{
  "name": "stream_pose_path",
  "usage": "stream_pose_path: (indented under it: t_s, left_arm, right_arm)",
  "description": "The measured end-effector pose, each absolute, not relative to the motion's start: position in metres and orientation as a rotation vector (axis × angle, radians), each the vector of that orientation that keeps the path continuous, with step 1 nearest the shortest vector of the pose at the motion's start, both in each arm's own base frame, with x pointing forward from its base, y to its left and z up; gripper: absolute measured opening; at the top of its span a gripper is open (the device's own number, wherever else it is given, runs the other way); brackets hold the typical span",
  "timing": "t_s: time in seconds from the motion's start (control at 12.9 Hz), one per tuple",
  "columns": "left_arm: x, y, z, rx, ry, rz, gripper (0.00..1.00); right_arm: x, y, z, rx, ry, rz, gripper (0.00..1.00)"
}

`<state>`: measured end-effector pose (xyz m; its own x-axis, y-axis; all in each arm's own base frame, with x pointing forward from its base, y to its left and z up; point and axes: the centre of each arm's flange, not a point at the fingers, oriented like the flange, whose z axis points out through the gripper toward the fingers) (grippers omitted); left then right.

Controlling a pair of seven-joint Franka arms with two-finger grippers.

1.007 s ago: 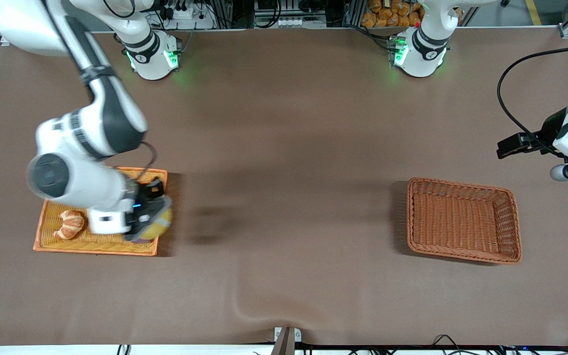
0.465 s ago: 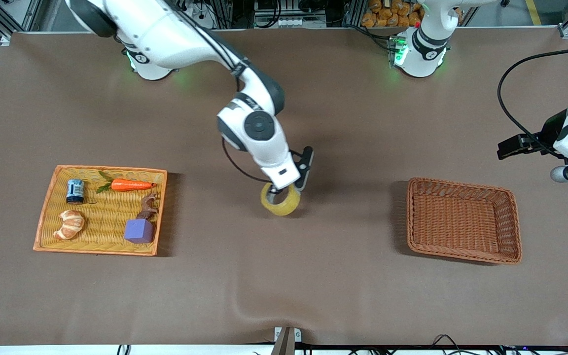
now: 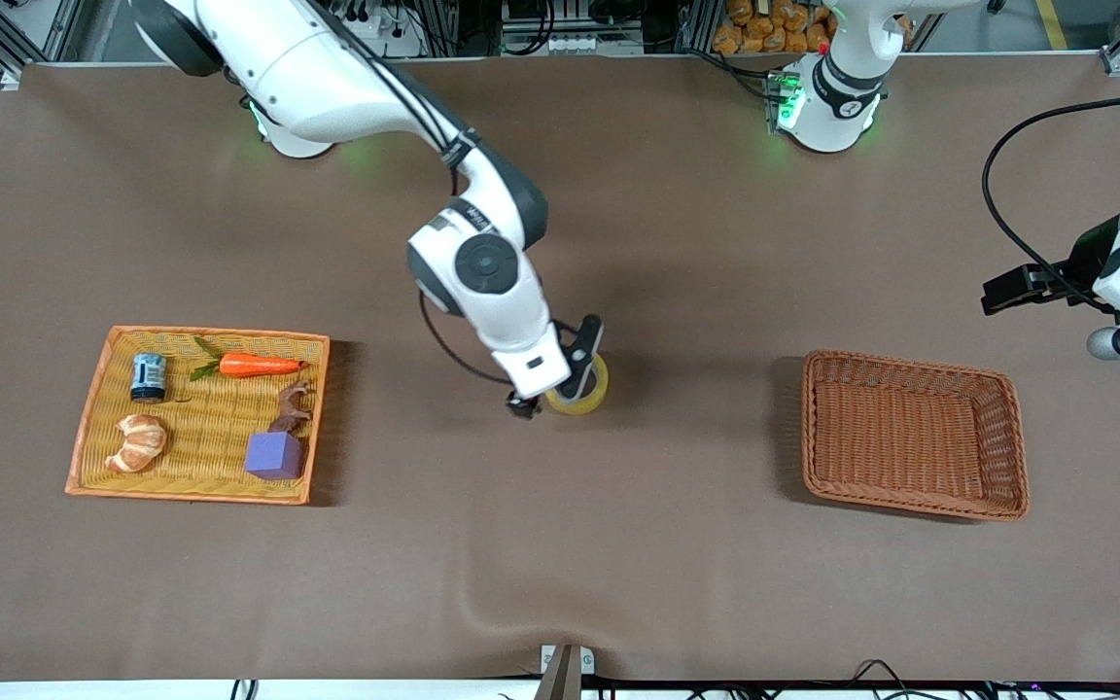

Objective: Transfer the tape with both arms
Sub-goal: 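Lift the tape roll and set it on the table mid-way, then release the tape with the right gripper while the left gripper reaches it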

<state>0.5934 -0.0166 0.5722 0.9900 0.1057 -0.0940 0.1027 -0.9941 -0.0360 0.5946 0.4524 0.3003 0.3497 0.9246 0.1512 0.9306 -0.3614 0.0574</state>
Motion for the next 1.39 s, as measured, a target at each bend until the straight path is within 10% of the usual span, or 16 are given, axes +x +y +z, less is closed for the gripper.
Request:
stream_pose_path:
  t_s: [0.7,1.39]
  left_arm:
    - [0.614,-0.23,0.467,-3.168,-0.142,0.155,1.0]
    - [0.552,-0.46,0.254,-3.149,-0.371,0.125,1.0]
  right_arm:
    - [0.689,0.245,0.363,-2.83,-1.381,-0.153,1.0]
    - [0.667,0.111,0.432,-3.069,-0.869,0.0,1.0]
